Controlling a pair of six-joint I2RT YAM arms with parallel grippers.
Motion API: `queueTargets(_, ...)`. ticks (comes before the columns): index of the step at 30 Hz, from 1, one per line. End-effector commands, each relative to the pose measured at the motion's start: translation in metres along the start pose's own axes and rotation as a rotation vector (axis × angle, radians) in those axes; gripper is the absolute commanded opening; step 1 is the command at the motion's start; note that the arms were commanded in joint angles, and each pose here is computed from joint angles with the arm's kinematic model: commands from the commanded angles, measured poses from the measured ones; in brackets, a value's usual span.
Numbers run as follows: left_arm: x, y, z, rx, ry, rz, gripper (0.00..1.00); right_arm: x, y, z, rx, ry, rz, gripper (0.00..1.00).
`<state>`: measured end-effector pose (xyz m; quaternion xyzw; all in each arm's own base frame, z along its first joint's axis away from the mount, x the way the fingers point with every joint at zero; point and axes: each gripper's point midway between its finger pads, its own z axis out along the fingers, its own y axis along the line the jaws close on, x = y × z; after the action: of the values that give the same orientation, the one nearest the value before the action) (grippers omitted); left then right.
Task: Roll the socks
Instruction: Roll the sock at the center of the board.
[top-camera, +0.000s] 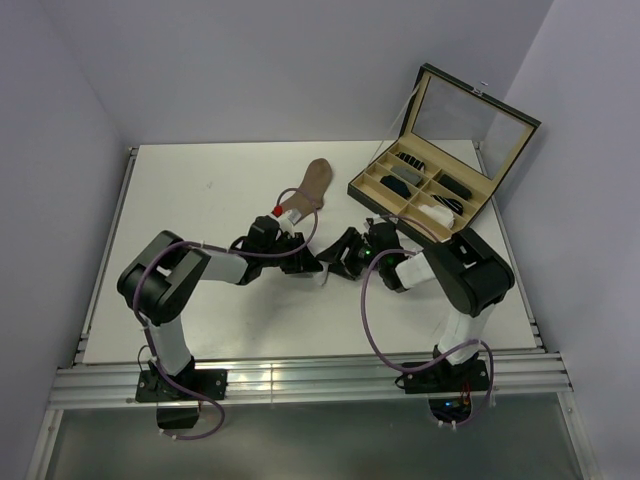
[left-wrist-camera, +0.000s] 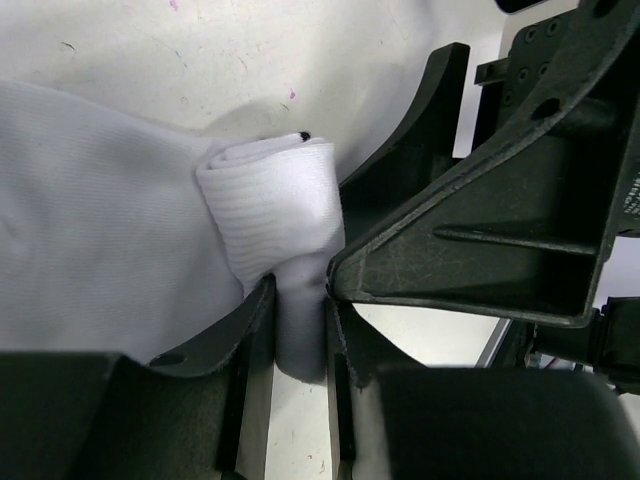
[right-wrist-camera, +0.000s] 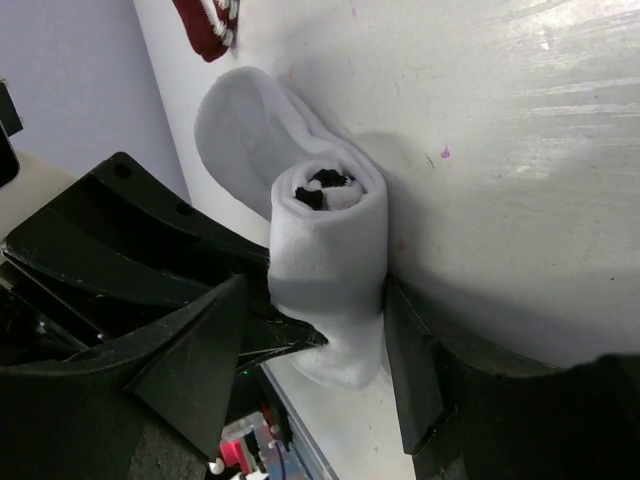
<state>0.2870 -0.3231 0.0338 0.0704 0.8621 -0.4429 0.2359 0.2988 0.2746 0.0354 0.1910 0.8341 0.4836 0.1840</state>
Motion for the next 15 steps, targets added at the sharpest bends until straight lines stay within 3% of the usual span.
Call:
queueTargets(1, 0.0604, 0.0457, -0.0041, -0.143, 0.179, -0.095, 0.01, 0.0020, -0.0148, 0.0052, 0.041, -0.017, 0.017, 0.64)
queueTargets(4, 0.0627, 0.0449, -0.0042, -0.132, 0.188, -0.102, 0.01, 0.0029, -0.0169, 0.0070, 0.040, -0.013, 0.030, 0.54)
queueTargets(13, 0.0658, 0.0441, -0.0022, -0.103, 0.212, -0.106, 0.02, -0.0007, -0.0142, 0.0050, 0.031, -0.024, 0.006, 0.02)
queueTargets(15, 0.0629, 0.0441, -0.0032, -0.109, 0.199, -0.093, 0.09, -0.0022, -0.0126, 0.0034, 0.036, -0.030, -0.013, 0.00)
